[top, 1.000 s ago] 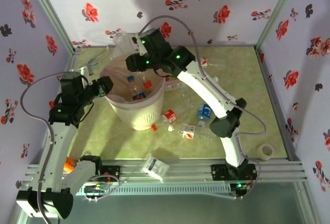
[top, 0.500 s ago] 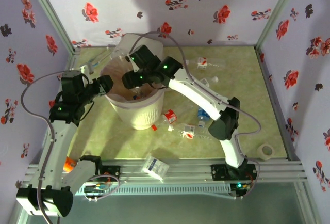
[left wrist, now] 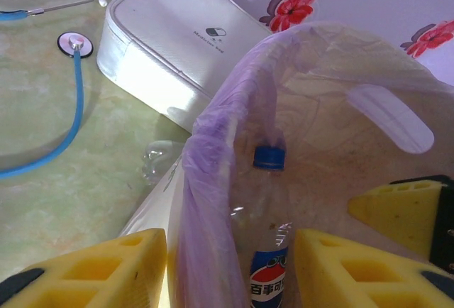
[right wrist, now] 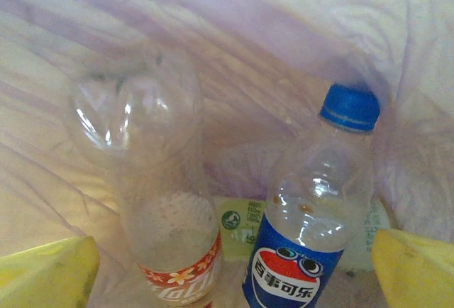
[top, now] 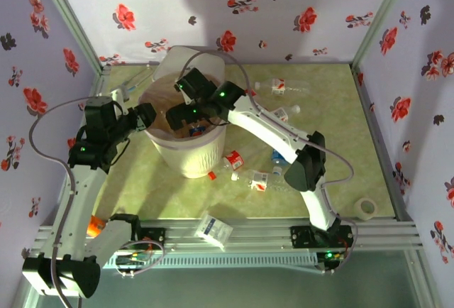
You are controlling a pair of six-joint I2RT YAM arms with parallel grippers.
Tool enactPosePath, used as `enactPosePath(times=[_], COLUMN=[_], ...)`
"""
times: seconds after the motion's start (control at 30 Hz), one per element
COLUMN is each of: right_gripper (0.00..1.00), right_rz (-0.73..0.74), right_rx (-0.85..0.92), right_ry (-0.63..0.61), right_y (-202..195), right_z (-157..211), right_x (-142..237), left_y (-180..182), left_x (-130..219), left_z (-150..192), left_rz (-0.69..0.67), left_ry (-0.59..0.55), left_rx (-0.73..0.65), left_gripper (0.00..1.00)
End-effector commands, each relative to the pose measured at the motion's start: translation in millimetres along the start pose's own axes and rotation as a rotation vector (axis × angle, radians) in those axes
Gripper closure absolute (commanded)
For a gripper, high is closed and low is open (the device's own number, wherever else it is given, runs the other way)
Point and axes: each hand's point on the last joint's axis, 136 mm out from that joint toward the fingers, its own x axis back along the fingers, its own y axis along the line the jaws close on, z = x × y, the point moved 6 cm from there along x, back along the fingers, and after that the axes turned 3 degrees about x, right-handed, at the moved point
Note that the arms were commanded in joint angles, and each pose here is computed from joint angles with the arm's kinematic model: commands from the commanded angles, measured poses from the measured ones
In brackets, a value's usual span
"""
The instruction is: Put the plastic bottles in the bin
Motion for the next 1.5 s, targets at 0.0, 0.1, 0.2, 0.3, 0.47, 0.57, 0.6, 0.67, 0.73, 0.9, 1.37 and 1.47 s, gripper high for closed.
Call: enactPosePath(times=[0.0,0.1,0.2,0.3,0.47,0.57,0.6,0.67,0.73,0.9,1.37,1.47], right_gripper=[0.01,0.01,0.01,0.01,0.01,0.01,0.01,0.01,0.01,0.01,0.04,0.06], right_rz=[-0.014,-0.04,-0.041,-0.004,0.065,0.16,0.197,0.258,0.278,0.427,0.498,0.497], right_rx=[0.025,0.013,0.005,-0.002,-0.147,-0.263,-0.301,-0.421,-0.53,-0.761,-1.553,-1.642], right_ry=[-0.132,-0.176,-0.218,-0.259,-0.3,-0.317,-0.315,-0.291,-0.289,-0.264,-0.502,-0.519], right_y=[2.3,5.8,4.3,-6.1,-56.2,-100.5,-114.5,-150.0,-182.8,-275.6,-404.1,-415.1], right_z=[-25.6,-31.5,-33.8,-33.1,-22.9,-4.8,3.2,26.8,46.4,77.7,94.3,95.1], right_x=[49.1,75.9,100.8,123.0,152.3,162.5,164.8,162.9,159.2,152.3,68.6,51.1], left_y=[-1.4,-1.3,-1.6,-2.5,-1.9,-1.0,-1.1,-0.7,-0.6,-1.2,1.2,1.5], left_x=[0.3,-0.1,-1.2,-1.6,-2.0,-3.2,-3.2,-3.8,-4.5,-5.4,-5.2,-4.7], left_z=[0.9,0.4,-0.3,-2.0,-3.0,-3.3,-3.4,-3.2,-2.9,-4.0,-3.3,-3.5], left_rz=[-0.004,-0.006,-0.006,-0.004,-0.012,-0.015,-0.015,-0.016,-0.016,-0.016,-0.027,-0.031], left_ry=[0.002,0.001,0.003,0.0,-0.005,-0.009,-0.009,-0.008,-0.006,-0.005,-0.015,-0.017], left_rx=[-0.01,-0.011,-0.01,-0.012,-0.027,-0.028,-0.028,-0.027,-0.027,-0.027,-0.01,-0.015], left_gripper=[0.49,0.49,0.49,0.49,0.48,0.48,0.48,0.48,0.48,0.48,0.48,0.48])
